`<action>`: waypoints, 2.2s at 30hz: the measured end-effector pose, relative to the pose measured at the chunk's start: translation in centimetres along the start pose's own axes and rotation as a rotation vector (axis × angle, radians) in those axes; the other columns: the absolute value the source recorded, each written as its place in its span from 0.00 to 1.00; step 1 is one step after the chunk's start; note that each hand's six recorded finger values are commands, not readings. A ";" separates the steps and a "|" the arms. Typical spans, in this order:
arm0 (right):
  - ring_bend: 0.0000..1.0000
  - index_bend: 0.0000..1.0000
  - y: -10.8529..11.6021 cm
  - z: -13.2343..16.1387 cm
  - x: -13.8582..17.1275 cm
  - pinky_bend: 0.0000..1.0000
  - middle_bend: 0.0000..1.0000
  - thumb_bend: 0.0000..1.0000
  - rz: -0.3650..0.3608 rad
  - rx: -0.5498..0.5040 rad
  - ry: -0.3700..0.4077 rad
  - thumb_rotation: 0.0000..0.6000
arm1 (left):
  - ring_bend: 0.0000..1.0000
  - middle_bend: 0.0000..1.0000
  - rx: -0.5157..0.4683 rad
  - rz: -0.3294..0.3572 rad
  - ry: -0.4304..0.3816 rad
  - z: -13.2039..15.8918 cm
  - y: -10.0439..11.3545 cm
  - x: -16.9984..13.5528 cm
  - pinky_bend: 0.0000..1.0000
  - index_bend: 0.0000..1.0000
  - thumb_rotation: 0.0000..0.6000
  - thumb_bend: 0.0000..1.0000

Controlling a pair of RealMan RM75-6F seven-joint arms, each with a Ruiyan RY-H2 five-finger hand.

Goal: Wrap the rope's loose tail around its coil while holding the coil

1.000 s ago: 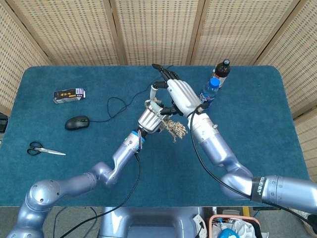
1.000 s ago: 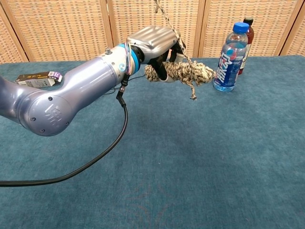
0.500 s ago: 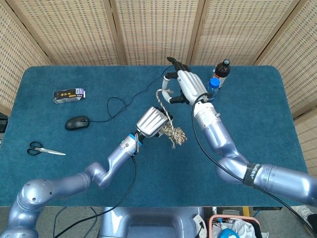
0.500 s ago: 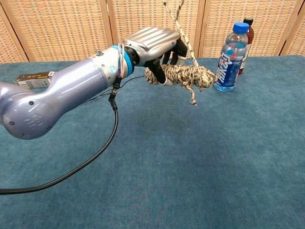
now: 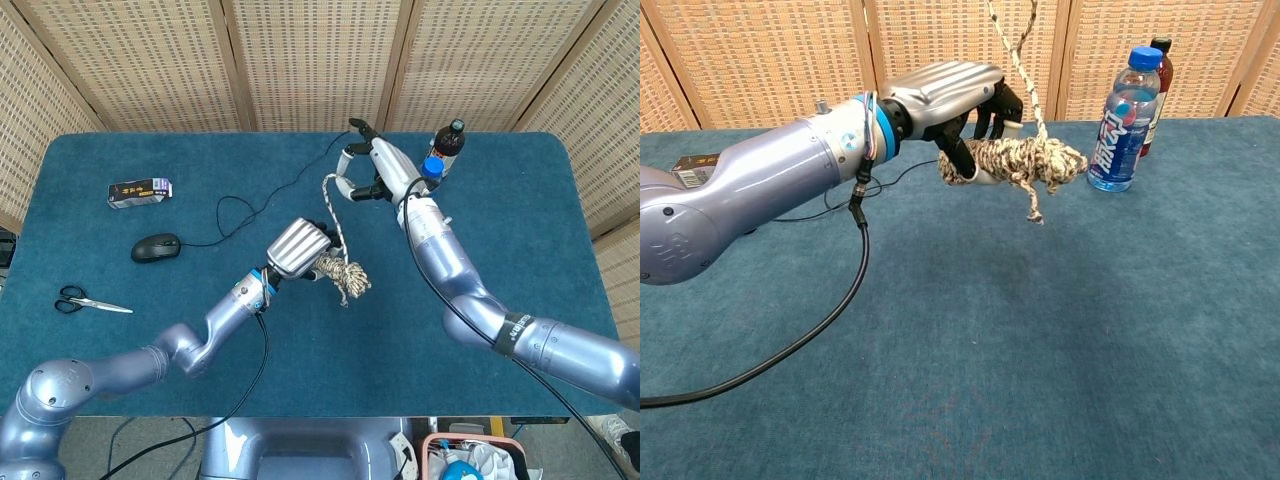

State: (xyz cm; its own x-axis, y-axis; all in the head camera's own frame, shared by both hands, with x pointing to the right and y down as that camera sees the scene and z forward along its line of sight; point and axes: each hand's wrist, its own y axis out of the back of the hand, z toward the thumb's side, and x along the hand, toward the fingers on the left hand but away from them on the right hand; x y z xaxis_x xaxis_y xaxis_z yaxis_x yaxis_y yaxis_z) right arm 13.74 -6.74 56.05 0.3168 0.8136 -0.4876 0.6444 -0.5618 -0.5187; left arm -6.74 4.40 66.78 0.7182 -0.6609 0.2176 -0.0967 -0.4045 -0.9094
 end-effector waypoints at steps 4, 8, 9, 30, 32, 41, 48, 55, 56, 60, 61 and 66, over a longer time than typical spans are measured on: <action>0.00 0.71 0.3 -0.9 -0.2 0.00 0.00 0.44 0.003 -0.032 -0.025 1.00 | 0.52 0.60 0.002 0.022 -0.017 -0.5 0.5 -0.2 0.63 0.70 1.00 0.44; 0.00 0.71 0.4 -2.4 -0.4 0.00 0.00 0.44 0.009 -0.055 -0.063 1.00 | 0.52 0.60 -0.035 0.046 -0.033 -0.7 1.2 -0.4 0.63 0.70 1.00 0.44; 0.00 0.71 0.4 -2.7 -0.5 0.00 0.00 0.44 0.012 -0.061 -0.070 1.00 | 0.52 0.60 -0.046 0.051 -0.037 -0.7 1.4 -0.5 0.63 0.70 1.00 0.44; 0.00 0.71 -1.7 -9.3 0.7 0.00 0.00 0.44 0.125 -0.073 -0.220 1.00 | 0.52 0.60 -0.168 0.129 0.029 -2.8 4.1 -0.3 0.63 0.70 1.00 0.44; 0.00 0.71 -2.0 -9.6 1.1 0.00 0.00 0.44 0.140 -0.079 -0.227 1.00 | 0.52 0.60 -0.169 0.135 0.049 -3.0 4.2 -0.1 0.63 0.70 1.00 0.44; 0.00 0.71 -3.3 -10.9 3.9 0.00 0.00 0.44 0.207 -0.097 -0.241 1.00 | 0.52 0.60 -0.150 0.162 0.137 -3.1 4.8 0.5 0.63 0.71 1.00 0.49; 0.00 0.69 -4.2 -10.2 5.8 0.00 0.00 0.44 0.285 -0.217 -0.241 1.00 | 0.52 0.60 -0.185 0.171 0.192 -2.6 5.0 0.8 0.63 0.71 1.00 0.49; 0.00 0.29 -5.6 -9.7 7.6 0.00 0.00 0.41 0.381 -0.183 -0.208 1.00 | 0.52 0.60 -0.220 0.171 0.217 -2.1 5.2 0.9 0.63 0.71 1.00 0.49; 0.00 0.18 -5.9 -9.8 7.8 0.00 0.00 0.37 0.396 -0.154 -0.198 1.00 | 0.52 0.60 -0.225 0.170 0.222 -2.1 5.3 1.0 0.63 0.71 1.00 0.49; 0.00 0.00 -7.3 -10.3 8.6 0.00 0.00 0.06 0.443 -0.078 -0.175 1.00 | 0.52 0.60 -0.235 0.165 0.240 -2.0 5.5 1.0 0.63 0.71 1.00 0.49; 0.00 0.00 -7.6 -10.5 8.8 0.00 0.00 0.01 0.451 -0.073 -0.176 1.00 | 0.52 0.60 -0.237 0.165 0.244 -2.0 5.6 1.0 0.63 0.71 1.00 0.49; 0.00 0.00 -7.6 -10.6 8.9 0.00 0.00 0.00 0.422 -0.066 -0.159 1.00 | 0.52 0.60 -0.245 0.170 0.252 -2.3 6.0 0.9 0.63 0.71 1.00 0.49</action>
State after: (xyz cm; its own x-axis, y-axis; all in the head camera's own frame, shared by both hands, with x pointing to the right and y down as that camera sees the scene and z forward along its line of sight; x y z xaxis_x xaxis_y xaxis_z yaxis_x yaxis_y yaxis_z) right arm 19.00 6.36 63.11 0.4536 0.4796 -0.7511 0.5267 -0.8241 -0.2082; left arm -8.28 -0.07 62.30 0.4893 -0.8535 0.1792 -0.3834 -0.3951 -0.8348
